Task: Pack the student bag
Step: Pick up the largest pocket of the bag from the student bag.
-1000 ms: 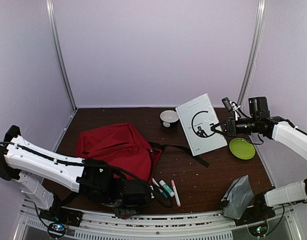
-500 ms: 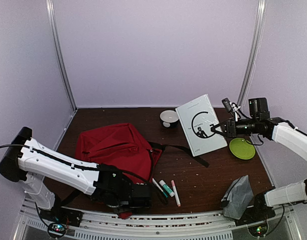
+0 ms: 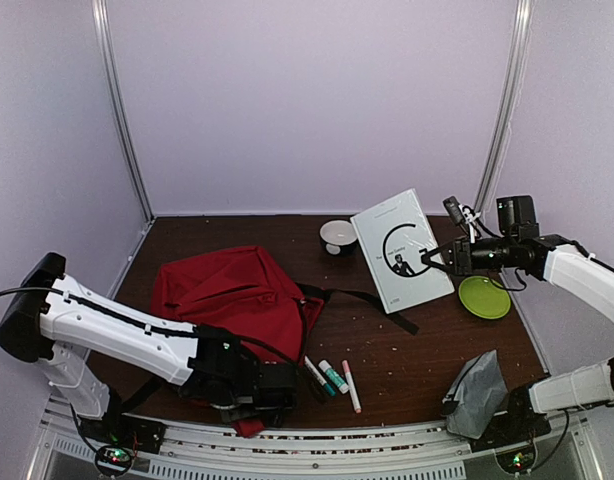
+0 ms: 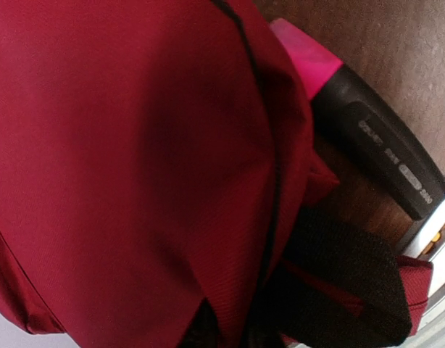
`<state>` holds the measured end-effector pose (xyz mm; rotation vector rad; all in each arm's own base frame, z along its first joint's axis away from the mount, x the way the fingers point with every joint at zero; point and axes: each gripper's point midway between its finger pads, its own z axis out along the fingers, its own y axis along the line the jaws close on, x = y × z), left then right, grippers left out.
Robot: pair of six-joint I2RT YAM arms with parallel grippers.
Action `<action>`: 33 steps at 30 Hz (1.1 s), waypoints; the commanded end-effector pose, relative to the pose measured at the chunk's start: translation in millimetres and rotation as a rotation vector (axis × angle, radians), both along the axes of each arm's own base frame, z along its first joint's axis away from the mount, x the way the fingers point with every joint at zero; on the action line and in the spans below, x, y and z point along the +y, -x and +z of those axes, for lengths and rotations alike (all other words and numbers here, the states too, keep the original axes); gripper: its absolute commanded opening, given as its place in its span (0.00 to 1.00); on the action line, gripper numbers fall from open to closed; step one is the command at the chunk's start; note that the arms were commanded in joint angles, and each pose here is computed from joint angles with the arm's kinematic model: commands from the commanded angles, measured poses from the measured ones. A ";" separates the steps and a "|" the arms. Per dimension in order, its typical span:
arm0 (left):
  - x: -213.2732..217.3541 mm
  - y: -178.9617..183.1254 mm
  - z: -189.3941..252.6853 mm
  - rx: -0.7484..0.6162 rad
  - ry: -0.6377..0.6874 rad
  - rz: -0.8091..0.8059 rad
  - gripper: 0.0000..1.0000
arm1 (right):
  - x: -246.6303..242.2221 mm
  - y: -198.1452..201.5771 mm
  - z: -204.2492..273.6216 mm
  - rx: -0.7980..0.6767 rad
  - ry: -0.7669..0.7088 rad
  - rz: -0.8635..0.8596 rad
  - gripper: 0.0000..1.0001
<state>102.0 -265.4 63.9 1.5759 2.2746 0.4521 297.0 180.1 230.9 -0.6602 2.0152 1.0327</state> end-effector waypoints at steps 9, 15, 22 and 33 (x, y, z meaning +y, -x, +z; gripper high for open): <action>-14.1 -27.9 68.8 0.003 0.252 0.061 0.00 | 49.1 43.0 44.5 -0.112 0.010 0.237 0.01; -32.1 -26.1 67.4 0.061 0.349 -0.011 0.00 | 66.1 59.1 51.4 -0.087 0.034 0.327 0.00; -46.2 -23.0 40.0 0.158 0.376 -0.033 0.00 | 70.7 57.7 45.4 -0.068 0.020 0.323 0.00; 5.3 -114.4 126.1 -0.211 0.638 0.328 0.00 | 77.8 93.3 66.5 0.006 -0.003 0.382 0.00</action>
